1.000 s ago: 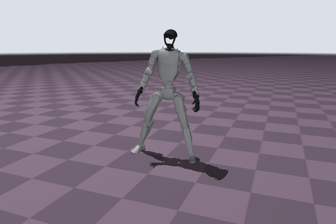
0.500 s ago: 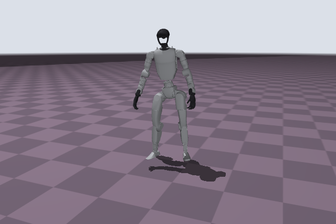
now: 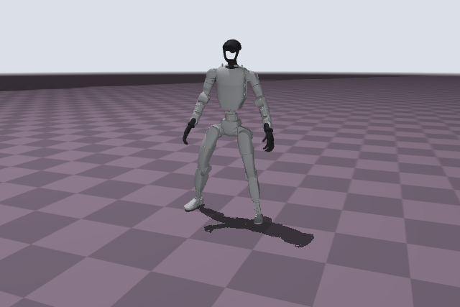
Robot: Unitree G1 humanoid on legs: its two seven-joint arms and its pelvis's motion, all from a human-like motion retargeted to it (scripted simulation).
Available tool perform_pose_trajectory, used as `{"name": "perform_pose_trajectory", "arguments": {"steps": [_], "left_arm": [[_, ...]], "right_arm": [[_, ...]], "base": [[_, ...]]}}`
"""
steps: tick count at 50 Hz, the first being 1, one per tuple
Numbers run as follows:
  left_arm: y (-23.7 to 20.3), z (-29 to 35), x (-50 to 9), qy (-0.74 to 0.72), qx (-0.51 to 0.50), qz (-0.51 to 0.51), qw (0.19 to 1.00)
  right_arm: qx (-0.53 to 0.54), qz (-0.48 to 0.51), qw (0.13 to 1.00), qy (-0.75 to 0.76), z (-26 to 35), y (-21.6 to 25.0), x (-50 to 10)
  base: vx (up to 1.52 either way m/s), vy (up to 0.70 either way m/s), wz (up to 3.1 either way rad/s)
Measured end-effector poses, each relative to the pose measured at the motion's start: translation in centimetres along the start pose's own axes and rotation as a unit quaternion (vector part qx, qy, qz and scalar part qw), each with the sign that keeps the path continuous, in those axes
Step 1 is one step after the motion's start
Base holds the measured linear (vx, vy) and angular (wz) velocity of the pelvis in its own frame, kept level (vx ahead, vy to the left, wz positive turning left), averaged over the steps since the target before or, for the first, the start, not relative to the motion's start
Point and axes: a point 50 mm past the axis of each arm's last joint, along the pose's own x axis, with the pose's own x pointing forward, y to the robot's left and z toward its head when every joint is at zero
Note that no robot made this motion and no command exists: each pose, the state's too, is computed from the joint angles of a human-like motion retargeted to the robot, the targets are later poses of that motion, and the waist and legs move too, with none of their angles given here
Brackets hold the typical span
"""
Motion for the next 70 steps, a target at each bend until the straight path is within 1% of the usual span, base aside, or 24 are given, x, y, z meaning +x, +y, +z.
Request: {"name": "perform_pose_trajectory", "arguments": {"steps": [5, 10, 13, 15, 18, 21, 23, 25, 27, 29, 33, 37, 41, 44, 48, 55, 62, 70], "left_arm": [[0.6, 0.1, 0.0, -0.007, -0.029, 0.009, 1.000], [0.6, -0.9, -0.3, 0.014, -0.043, 0.018, 0.999], [-0.1, -0.8, -0.2, 0.017, -0.040, 0.025, 0.999], [-1.4, -0.7, -0.2, 0.019, -0.035, 0.014, 0.999], [-4.5, -1.0, -0.3, 0.041, -0.036, -0.051, 0.997], [-7.1, -1.0, -0.6, 0.069, -0.041, -0.165, 0.983], [-7.0, -0.9, -0.7, 0.074, -0.021, -0.223, 0.972], [-5.1, -0.5, -0.4, 0.065, 0.032, -0.235, 0.969], [-1.4, 0.5, 0.1, 0.035, 0.114, -0.189, 0.975], [2.9, 2.0, 0.0, -0.005, 0.194, -0.115, 0.974], [11.4, 5.7, -2.3, -0.076, 0.332, 0.018, 0.940], [17.7, 10.4, -6.2, -0.132, 0.418, 0.113, 0.892], [21.4, 16.5, -10.5, -0.206, 0.475, 0.212, 0.829], [22.7, 20.8, -13.5, -0.254, 0.509, 0.273, 0.776], [23.4, 25.3, -17.1, -0.300, 0.539, 0.334, 0.713], [23.1, 29.4, -21.2, -0.348, 0.567, 0.381, 0.642], [22.2, 30.8, -22.7, -0.378, 0.572, 0.379, 0.621], [20.8, 30.7, -22.5, -0.399, 0.571, 0.349, 0.627]], "right_arm": [[0.003, 0.012, 0.999, 0.044, -1.2, -0.4, -0.1], [0.009, 0.014, 0.999, 0.036, -0.5, -0.5, 0.2], [0.007, 0.003, 1.000, 0.027, 0.1, -0.4, 0.4], [0.014, -0.004, 1.000, 0.028, 0.2, -0.4, 0.4], [0.041, 0.014, 0.998, 0.051, -0.3, -0.3, 0.4], [0.056, 0.079, 0.992, 0.087, -0.6, -1.0, 0.5], [0.050, 0.125, 0.986, 0.101, -0.8, -1.8, 0.4], [0.031, 0.144, 0.984, 0.095, -0.7, -3.5, 0.3], [-0.017, 0.119, 0.991, 0.061, -0.1, -6.3, 0.0], [-0.090, 0.062, 0.994, 0.010, 1.3, -10.1, -0.6], [-0.222, -0.059, 0.967, -0.111, 7.1, -18.2, -4.1], [-0.299, -0.154, 0.918, -0.209, 13.7, -23.8, -9.3], [-0.350, -0.244, 0.858, -0.287, 19.1, -26.7, -14.7], [-0.374, -0.300, 0.815, -0.325, 22.1, -27.9, -17.8], [-0.382, -0.357, 0.772, -0.360, 25.1, -29.1, -21.1], [-0.391, -0.393, 0.737, -0.388, 27.7, -29.7, -24.0], [-0.396, -0.372, 0.726, -0.421, 28.5, -28.3, -24.8], [-0.402, -0.337, 0.719, -0.456, 28.5, -26.2, -25.4]], "base": [[0.02, -0.43, -0.21], [0.01, -0.55, -0.42], [0.00, -0.63, -0.23], [-0.01, -0.63, 0.01], [-0.01, -0.57, 0.22], [0.00, -0.48, 0.18], [0.03, -0.38, -0.08], [0.06, -0.30, -0.27], [0.08, -0.25, -0.26], [0.09, -0.21, -0.10], [0.07, -0.16, 0.09], [0.04, -0.08, 0.10], [0.00, 0.00, 0.00], [0.00, 0.02, 0.02], [-0.02, 0.07, 0.04], [-0.01, 0.07, 0.05], [0.00, 0.04, -0.03], [0.00, 0.00, 0.00]]}}
